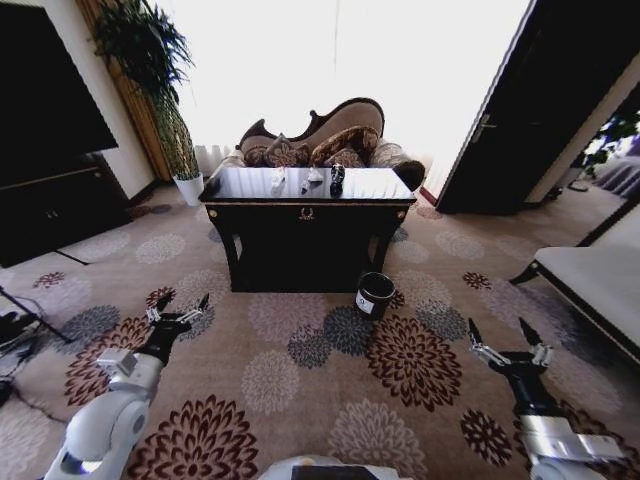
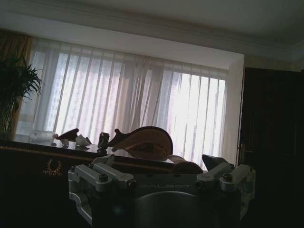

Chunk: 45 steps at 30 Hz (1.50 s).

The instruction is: Move to the front of the table and place the trash on the table into the trash bin.

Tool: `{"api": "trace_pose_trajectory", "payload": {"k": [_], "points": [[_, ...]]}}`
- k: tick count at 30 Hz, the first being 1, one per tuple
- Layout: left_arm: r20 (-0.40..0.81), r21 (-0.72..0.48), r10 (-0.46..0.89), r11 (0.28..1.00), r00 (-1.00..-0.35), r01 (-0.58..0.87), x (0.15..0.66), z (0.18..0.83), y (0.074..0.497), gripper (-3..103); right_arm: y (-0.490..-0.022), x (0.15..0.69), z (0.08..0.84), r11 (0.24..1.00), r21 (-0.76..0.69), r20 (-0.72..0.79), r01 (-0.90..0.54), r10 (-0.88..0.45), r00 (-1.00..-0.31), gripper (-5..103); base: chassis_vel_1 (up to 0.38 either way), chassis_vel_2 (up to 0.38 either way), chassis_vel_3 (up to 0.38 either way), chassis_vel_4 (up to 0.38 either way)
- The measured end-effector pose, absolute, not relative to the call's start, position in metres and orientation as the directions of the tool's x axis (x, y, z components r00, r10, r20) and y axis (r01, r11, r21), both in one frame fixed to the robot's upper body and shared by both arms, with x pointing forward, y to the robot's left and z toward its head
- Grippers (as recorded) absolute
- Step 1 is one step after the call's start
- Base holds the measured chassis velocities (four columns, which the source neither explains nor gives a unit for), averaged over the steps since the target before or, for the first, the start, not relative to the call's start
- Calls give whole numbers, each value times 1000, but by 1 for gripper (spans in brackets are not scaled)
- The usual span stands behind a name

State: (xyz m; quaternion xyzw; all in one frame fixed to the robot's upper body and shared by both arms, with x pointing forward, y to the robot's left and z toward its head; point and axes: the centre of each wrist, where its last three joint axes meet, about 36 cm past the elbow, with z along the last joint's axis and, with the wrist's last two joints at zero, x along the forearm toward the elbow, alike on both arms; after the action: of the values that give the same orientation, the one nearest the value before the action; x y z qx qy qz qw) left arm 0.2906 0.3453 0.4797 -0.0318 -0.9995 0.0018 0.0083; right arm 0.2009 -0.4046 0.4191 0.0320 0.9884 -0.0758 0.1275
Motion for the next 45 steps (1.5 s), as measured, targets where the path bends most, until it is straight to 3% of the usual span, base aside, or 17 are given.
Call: {"api": "trace_pose_trajectory", "payload": {"k": [24,45], "points": [[20,-11,65,998,-998,65,291,475,343,100,-405,201,414,986,-140,-243,88,52,-969,100,-338,330,332,-338],[24,-10,63,998,-998,63,291,474,344,100,-407,204,413,987,-135,-237,86,52,-970,100,-170,179,173,-168]]}}
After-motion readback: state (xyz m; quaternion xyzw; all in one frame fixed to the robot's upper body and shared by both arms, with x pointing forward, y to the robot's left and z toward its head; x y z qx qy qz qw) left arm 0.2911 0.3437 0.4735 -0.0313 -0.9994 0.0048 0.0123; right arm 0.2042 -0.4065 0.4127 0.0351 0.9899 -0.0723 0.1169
